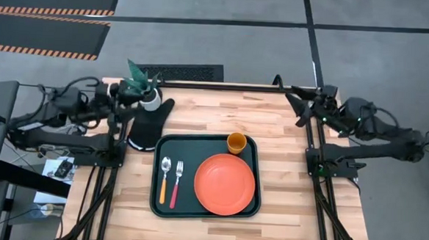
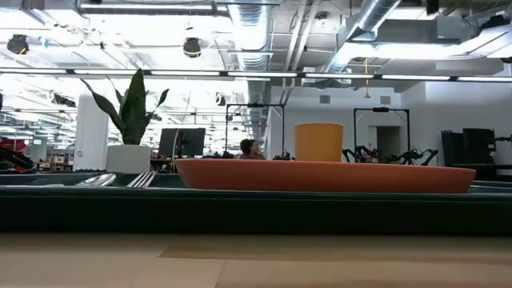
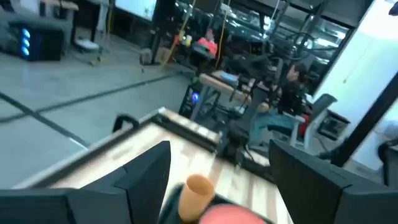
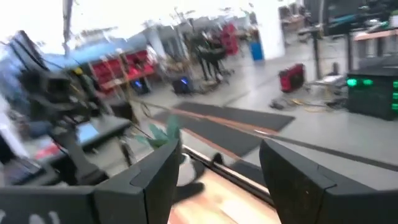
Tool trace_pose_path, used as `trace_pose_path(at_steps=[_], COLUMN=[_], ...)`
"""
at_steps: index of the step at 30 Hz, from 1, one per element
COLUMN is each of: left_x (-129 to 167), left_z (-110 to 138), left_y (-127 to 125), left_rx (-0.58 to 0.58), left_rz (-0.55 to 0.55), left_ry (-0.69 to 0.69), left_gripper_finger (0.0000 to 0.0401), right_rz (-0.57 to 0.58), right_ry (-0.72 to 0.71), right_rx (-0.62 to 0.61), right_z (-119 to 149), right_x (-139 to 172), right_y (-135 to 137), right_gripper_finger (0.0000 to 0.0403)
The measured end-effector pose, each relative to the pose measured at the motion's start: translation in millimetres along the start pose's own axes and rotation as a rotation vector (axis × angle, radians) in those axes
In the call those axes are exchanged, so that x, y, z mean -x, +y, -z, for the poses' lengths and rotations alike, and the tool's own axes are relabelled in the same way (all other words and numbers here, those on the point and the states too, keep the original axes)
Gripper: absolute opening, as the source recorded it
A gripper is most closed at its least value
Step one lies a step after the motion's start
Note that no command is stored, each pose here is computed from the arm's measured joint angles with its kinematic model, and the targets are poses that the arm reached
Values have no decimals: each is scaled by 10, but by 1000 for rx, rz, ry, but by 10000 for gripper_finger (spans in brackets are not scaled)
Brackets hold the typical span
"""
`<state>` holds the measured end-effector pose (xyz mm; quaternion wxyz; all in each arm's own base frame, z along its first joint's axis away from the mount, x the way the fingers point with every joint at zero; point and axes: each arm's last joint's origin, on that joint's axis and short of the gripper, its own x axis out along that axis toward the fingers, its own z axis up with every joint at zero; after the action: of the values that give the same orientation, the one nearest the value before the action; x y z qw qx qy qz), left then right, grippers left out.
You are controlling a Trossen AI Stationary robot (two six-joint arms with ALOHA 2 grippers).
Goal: Pick and place plate/cup/fork/spoon on tray
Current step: Return to Home Position
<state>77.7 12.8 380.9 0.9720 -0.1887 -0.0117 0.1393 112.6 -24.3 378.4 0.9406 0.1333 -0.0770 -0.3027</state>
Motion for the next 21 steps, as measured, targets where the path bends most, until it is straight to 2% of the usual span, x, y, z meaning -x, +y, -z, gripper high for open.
trace_pose_path(at_steps=[6,13,16,21], left_x=[154,151,162,49], left_z=[507,1052,1240,1446], left_y=[227,442,520,580], left_rx=[69,67,71,45], left_rz=[26,24,25,10], left_ry=[12,57,53,94], left_gripper_finger=[256,256,256,256], right_rz=[-42,-114,-122,-139], right_ry=[-91,-125,-145,-127], right_rx=[-102,-156,-204,-202], right_z=[583,1203,1420,1754], right_x=[100,176,194,219], right_y=[-233,-397,-466,-546], right_gripper_finger=[244,244,244,244])
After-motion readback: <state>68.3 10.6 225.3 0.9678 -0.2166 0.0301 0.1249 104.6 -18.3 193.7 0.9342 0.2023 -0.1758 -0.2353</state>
